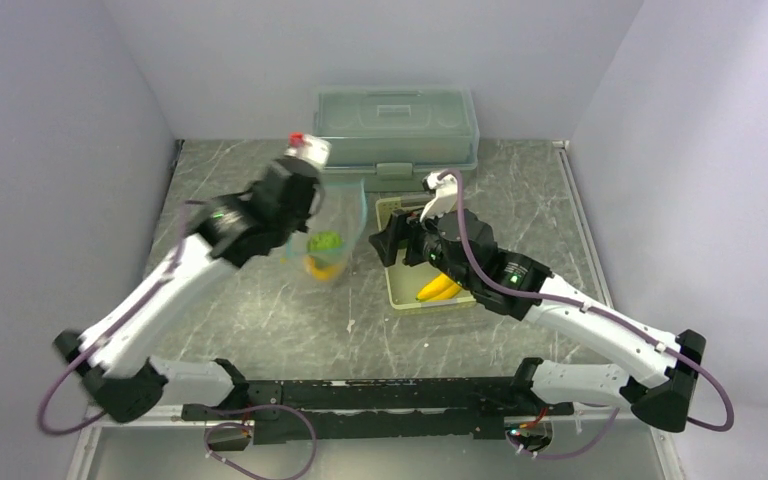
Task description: Place the food in the zip-top bag and seal the zipper
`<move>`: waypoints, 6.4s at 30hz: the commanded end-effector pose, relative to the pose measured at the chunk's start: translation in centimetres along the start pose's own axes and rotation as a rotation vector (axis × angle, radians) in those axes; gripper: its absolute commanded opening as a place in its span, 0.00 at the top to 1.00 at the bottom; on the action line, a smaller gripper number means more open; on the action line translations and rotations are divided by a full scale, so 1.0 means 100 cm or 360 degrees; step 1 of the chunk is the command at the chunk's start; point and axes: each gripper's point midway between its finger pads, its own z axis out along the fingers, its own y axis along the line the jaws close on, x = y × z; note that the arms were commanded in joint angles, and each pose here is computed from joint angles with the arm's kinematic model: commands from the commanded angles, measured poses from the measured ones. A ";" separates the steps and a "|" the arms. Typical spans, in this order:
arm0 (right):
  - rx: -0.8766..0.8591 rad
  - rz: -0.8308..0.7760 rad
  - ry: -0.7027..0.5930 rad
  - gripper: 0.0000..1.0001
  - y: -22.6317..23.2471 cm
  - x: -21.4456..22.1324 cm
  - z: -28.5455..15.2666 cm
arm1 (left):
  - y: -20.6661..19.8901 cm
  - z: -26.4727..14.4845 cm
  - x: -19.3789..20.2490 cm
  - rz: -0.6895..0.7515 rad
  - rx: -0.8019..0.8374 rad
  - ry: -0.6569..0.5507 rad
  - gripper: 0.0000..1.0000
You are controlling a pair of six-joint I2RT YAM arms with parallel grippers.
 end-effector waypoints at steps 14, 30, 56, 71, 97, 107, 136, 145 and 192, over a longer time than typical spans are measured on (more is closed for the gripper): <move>0.0088 -0.0002 -0.0068 0.19 -0.014 -0.007 -0.012 | 0.015 0.013 0.033 -0.0374 0.0288 0.0228 1.00; 0.0108 -0.0026 -0.0037 0.19 -0.014 -0.005 -0.007 | -0.011 0.005 0.054 -0.0260 0.0388 0.0334 1.00; 0.0584 -0.0099 0.0277 0.15 -0.124 0.023 0.037 | -0.009 0.040 0.088 -0.0153 0.0265 0.0377 1.00; 0.0990 -0.0098 0.0560 0.05 -0.218 0.059 0.083 | -0.029 0.048 0.116 -0.0147 0.0428 0.0305 0.93; 0.1181 0.0016 0.0724 0.08 -0.278 0.108 0.110 | -0.039 0.055 0.126 -0.0139 0.0480 0.0412 0.94; 0.1266 0.0007 0.0678 0.08 -0.287 0.097 0.119 | -0.039 0.056 0.127 -0.0135 0.0470 0.0421 0.94; 0.1086 0.0032 0.0374 0.48 -0.241 0.029 0.068 | -0.003 0.027 0.057 -0.0107 0.0272 0.0269 0.97; 0.1011 0.0040 0.0321 0.48 -0.227 0.015 0.061 | 0.000 0.002 0.039 -0.0180 0.0283 0.0271 0.94; -0.0417 -0.0202 0.0054 0.46 0.052 -0.045 -0.008 | -0.061 0.022 0.063 -0.0100 0.0545 0.0434 0.95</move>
